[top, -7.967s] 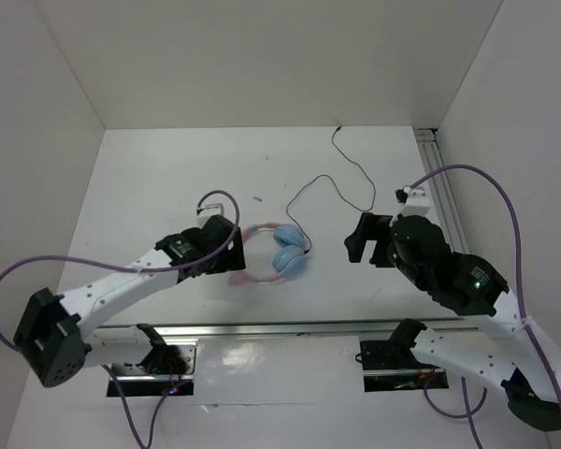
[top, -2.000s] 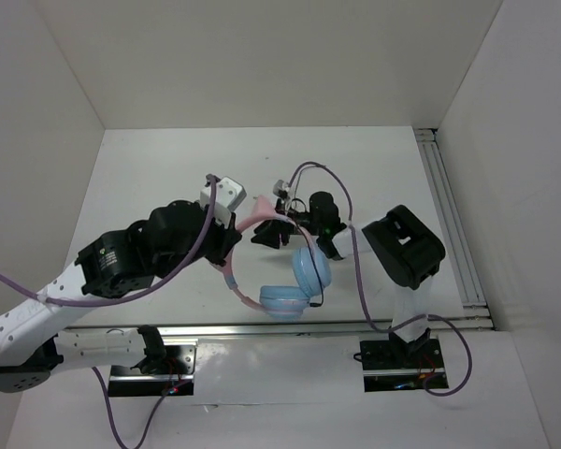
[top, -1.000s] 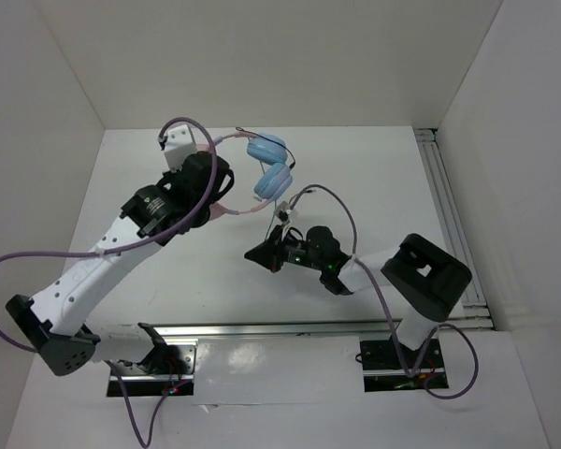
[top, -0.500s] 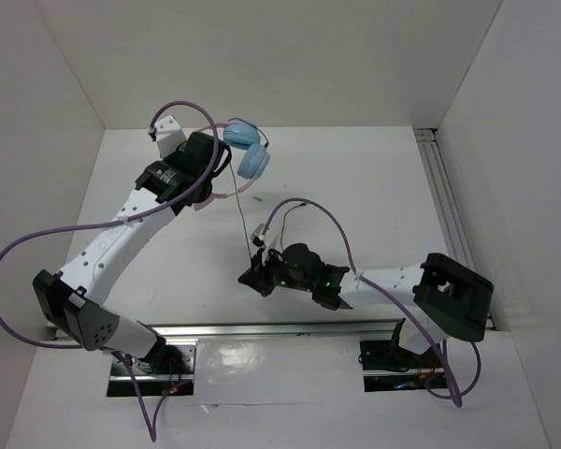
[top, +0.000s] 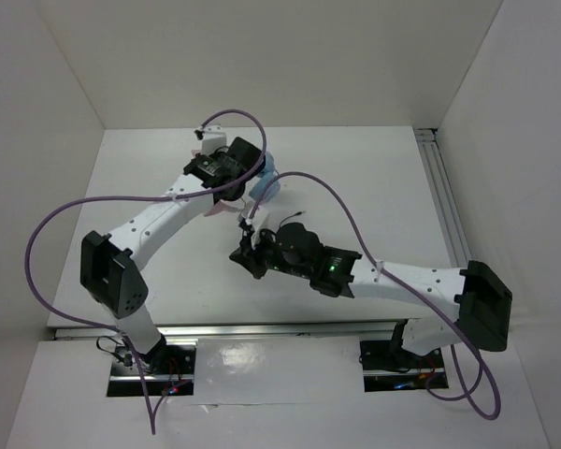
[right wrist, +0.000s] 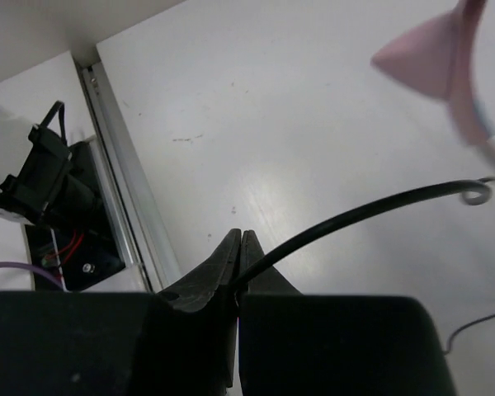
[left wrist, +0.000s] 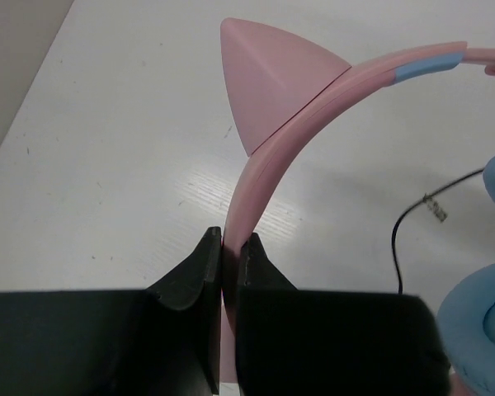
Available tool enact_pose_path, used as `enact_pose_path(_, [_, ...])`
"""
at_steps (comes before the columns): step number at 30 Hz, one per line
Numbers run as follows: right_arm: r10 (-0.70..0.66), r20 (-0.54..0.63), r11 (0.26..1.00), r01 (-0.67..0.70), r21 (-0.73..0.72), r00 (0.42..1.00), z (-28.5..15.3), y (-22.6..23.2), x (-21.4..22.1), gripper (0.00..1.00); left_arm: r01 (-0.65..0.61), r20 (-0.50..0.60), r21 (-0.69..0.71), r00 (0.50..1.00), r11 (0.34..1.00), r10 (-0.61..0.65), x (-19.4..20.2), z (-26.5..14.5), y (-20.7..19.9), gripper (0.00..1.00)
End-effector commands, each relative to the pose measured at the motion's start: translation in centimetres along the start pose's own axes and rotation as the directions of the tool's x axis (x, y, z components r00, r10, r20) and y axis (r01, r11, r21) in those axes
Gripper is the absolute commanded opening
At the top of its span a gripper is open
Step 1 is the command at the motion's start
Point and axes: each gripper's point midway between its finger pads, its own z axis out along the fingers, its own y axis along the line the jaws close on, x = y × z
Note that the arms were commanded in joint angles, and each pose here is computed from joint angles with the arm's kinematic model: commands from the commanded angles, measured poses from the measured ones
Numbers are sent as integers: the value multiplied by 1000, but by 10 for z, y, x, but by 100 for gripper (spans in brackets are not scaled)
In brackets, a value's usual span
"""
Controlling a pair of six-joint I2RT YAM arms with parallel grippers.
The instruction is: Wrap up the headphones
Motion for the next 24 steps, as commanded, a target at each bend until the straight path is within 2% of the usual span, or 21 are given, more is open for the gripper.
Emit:
enact_pose_path(1, [-100,10,990,98,96,995,-22,-24,-39,0,-64,52,87,997,994,59,-27,-14,-18,0])
enact_pose_path(6, [-167,-45,962,173,213,985,-46,-74,-50,0,-268,-5,225,961,937,276,-3,-19,-35,0])
enact_pose_path(9, [-216,-57,951,223,216,975,-63,-78,-56,0,-358,-55,279,920,891,388,23,-18,-34,0])
enact_pose_path(10, [-234,-24,947,233,219,972,-70,-76,-69,0,-370,-80,322,907,872,414,35,-19,-38,0])
enact_pose_path(13, [-256,-25,935,254,249,966,-82,-80,-74,0,-400,-128,409,865,820,486,67,-22,-38,0])
enact_pose_path(14, [-269,-10,928,262,265,963,-88,-81,-80,0,-397,-142,483,844,781,517,79,-30,-41,0])
enact_pose_path(17, [-285,-5,898,269,348,958,-96,-97,-87,0,-401,-165,587,792,704,588,115,-48,-46,0])
enact_pose_path(20, [-279,-1,884,257,390,960,-100,-110,-90,0,-439,-146,647,731,623,667,146,-66,-47,0])
enact_pose_path(24, [-263,-43,855,254,452,964,-103,-137,-81,0,-473,-89,680,705,560,703,158,-89,-45,0])
